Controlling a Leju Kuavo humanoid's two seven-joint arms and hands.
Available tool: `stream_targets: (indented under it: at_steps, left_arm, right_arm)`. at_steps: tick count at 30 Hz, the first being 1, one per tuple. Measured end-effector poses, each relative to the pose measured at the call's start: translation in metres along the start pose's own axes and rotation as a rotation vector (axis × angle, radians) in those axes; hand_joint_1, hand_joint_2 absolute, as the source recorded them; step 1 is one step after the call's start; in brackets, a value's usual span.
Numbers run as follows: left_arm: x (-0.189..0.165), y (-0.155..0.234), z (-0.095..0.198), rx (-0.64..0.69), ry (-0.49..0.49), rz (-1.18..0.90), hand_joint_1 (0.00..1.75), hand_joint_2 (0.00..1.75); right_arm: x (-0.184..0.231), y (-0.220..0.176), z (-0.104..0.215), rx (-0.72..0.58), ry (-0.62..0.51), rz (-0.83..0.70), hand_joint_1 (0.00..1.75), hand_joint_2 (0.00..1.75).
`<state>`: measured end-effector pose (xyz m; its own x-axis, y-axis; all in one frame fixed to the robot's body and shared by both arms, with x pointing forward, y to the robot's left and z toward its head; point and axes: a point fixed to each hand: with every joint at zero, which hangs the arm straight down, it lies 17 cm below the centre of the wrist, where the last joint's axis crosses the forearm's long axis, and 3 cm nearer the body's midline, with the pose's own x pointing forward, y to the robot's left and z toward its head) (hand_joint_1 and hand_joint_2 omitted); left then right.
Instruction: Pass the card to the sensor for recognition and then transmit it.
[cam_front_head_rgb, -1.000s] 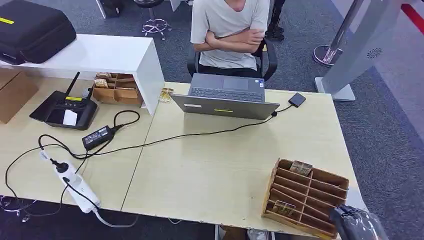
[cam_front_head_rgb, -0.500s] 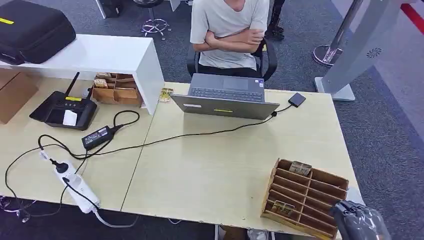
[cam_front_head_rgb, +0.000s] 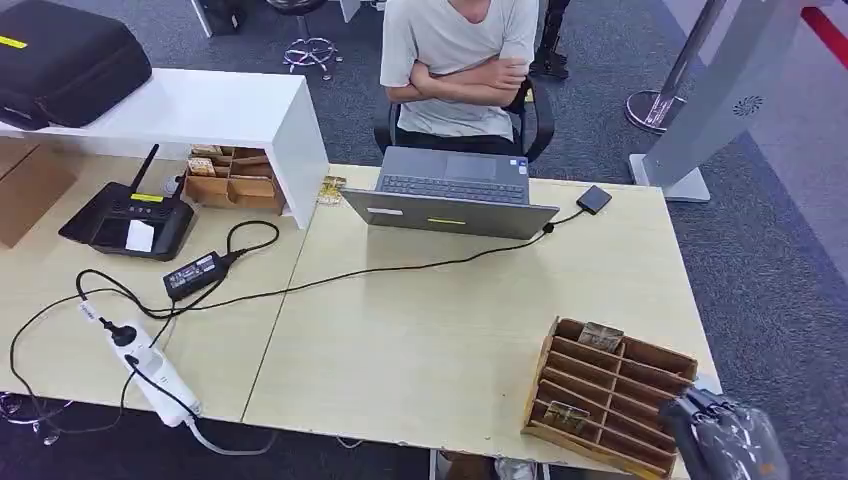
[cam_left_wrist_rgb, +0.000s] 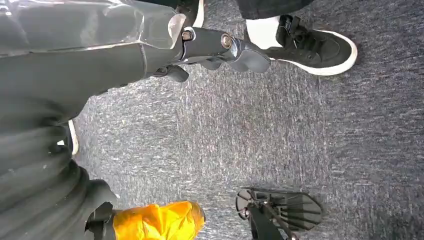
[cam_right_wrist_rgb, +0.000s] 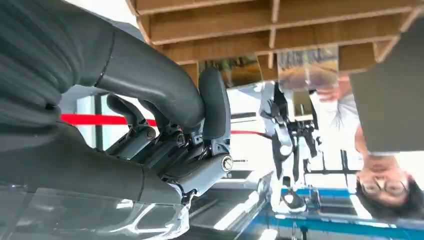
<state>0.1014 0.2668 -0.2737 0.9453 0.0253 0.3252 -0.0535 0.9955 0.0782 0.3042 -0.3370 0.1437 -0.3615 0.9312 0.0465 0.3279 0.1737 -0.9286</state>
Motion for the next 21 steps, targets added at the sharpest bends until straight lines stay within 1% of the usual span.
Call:
stream_targets:
  at_steps: [11,16,21]
  left_arm:
    - [0.0,0.0,0.0,0.0,0.0,0.003,0.0,1.75]
    - [0.0,0.0,0.0,0.0,-0.001,0.006,0.0,1.75]
    - [0.001,0.0,0.0,-0.001,-0.002,0.007,0.0,1.75]
  right_arm:
    - [0.003,-0.057,-0.027,-0.186,-0.035,-0.008,1.59,1.75]
    - [0.002,-0.075,-0.034,-0.239,-0.036,0.004,1.59,1.75]
    - [0.004,-0.083,-0.036,-0.263,-0.047,0.014,1.59,1.75]
